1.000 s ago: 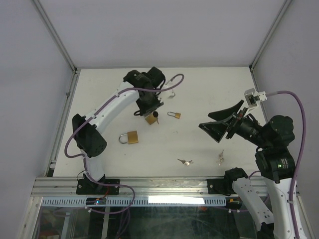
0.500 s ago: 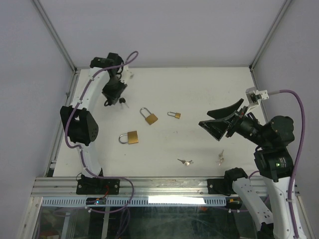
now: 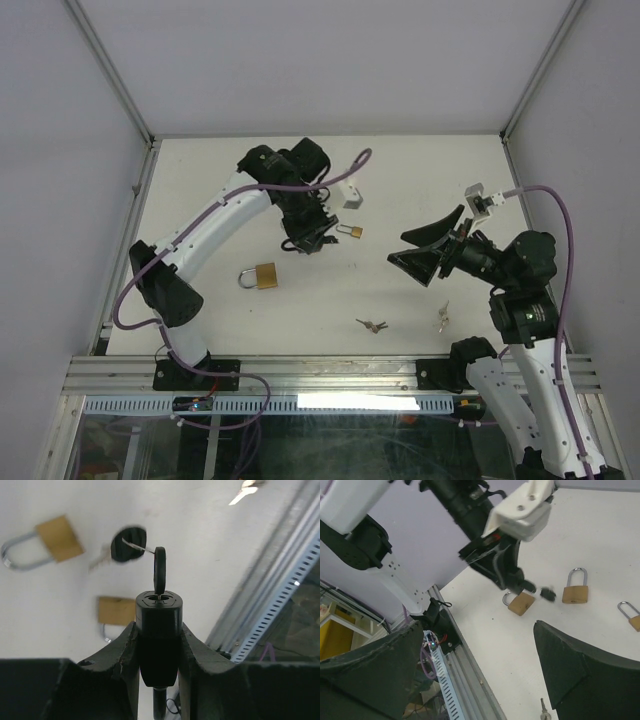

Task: Unlock with the key

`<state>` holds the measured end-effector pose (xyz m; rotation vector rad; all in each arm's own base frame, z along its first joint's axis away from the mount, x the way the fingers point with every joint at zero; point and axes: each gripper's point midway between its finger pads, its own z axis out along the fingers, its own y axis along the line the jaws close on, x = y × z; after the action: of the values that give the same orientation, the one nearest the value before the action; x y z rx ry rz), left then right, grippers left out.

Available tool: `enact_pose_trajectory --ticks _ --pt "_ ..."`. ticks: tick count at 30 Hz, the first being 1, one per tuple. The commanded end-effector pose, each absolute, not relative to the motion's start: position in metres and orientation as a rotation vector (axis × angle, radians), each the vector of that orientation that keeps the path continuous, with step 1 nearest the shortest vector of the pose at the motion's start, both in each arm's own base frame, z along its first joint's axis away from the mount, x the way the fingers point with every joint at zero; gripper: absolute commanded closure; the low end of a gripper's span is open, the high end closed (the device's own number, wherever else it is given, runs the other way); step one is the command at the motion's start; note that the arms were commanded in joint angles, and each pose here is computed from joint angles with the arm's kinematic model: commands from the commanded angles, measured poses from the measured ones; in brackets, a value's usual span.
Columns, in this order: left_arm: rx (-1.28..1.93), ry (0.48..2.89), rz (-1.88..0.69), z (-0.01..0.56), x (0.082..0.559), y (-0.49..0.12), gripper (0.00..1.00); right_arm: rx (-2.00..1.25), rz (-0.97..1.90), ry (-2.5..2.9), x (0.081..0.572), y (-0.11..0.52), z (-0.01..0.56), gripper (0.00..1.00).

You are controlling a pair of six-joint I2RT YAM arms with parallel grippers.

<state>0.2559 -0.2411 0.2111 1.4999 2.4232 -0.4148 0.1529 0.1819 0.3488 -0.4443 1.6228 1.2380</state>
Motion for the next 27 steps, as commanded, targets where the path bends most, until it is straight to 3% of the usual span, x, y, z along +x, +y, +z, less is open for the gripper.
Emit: enact_pose_trajectory --ticks 1,5,11,18,24,27 --pt "1.691 2.041 -0.759 0.276 0.196 -0.298 1.00 -0.621 1.181 1.439 0.152 0.187 0.361 0.09" --pt "1.785 1.856 -0.866 0.299 0.175 -0.320 1.00 -0.730 1.198 1.418 0.147 0.192 0.355 0.19" --pt "1.851 1.695 -0.959 0.318 0.157 -0.336 1.00 -0.858 1.246 1.390 0.123 0.198 0.338 0.23" --pt "1.871 1.602 -1.000 0.329 0.146 -0.349 1.00 -0.852 1.163 1.372 0.148 0.207 0.323 0.35" --pt "1.887 1.572 -0.985 0.332 0.142 -0.353 1.00 -0.949 1.129 1.339 0.154 0.219 0.317 0.32" --pt "1.890 1.571 -0.981 0.331 0.141 -0.353 1.00 -0.957 1.171 1.348 0.152 0.223 0.314 0.45"
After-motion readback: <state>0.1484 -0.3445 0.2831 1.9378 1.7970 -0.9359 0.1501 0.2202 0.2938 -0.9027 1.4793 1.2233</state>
